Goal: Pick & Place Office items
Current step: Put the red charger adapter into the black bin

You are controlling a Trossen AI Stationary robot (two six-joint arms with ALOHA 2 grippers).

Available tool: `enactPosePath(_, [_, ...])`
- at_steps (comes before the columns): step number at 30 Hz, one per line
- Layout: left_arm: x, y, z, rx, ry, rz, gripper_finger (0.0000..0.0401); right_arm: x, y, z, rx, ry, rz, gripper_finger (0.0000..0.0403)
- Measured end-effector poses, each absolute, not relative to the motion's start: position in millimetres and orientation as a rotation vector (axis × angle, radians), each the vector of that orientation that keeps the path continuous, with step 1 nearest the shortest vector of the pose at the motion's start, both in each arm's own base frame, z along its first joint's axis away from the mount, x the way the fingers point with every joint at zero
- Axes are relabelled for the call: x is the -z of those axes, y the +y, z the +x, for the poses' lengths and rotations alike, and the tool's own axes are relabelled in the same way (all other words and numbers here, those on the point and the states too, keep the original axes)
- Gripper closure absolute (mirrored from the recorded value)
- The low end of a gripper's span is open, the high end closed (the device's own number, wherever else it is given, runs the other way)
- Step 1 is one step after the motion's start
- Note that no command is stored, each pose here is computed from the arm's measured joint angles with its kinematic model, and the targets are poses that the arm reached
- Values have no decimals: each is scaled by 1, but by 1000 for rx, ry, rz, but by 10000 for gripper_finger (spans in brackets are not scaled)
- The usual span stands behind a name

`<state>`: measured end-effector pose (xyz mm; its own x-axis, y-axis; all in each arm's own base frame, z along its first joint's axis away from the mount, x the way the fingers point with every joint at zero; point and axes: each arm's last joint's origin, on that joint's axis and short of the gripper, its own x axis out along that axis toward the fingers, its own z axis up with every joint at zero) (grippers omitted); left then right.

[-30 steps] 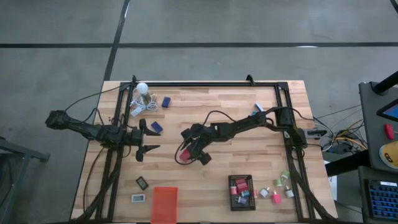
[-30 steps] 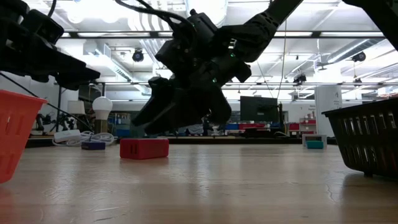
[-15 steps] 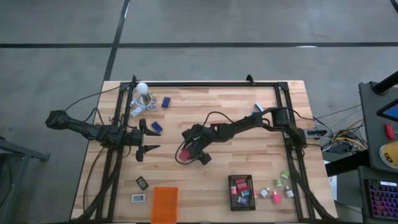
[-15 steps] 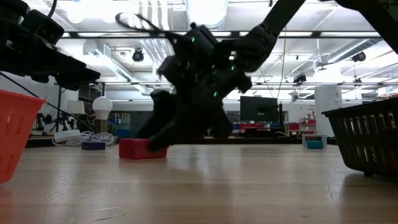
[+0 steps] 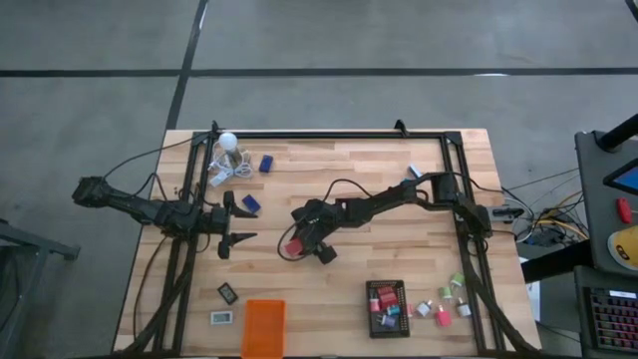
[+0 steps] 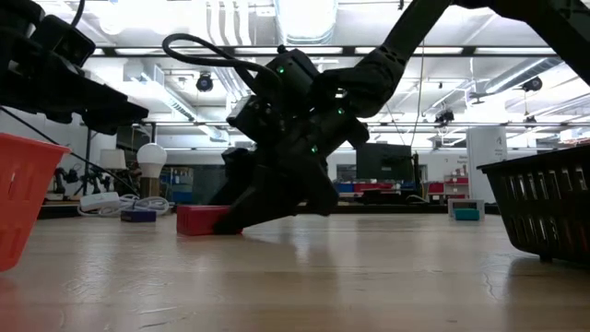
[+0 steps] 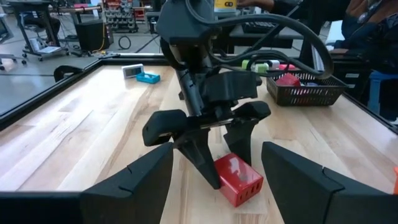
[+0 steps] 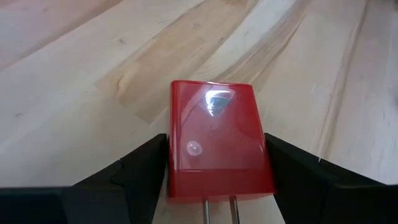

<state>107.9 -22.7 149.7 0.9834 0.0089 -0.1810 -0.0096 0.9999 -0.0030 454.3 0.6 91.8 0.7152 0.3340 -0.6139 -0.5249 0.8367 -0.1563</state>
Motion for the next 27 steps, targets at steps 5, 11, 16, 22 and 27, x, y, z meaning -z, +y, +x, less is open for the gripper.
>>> enactPosePath(5, [-150, -23, 108, -9, 182, -4, 148, -92, 1, 454, -468, 618, -293, 154])
enactPosePath(11, [-150, -23, 108, -9, 182, -4, 149, -91, 1, 455, -456, 623, -270, 154])
enactPosePath(16, [-150, -23, 108, -10, 182, -4, 149, -91, 1, 455, -457, 621, -274, 163])
enactPosePath(22, [-150, -23, 108, -10, 182, -4, 149, -91, 1, 455, -457, 616, -279, 189])
enactPosePath(27, [-150, -23, 108, -10, 182, -4, 149, -91, 1, 455, -457, 616, -279, 189])
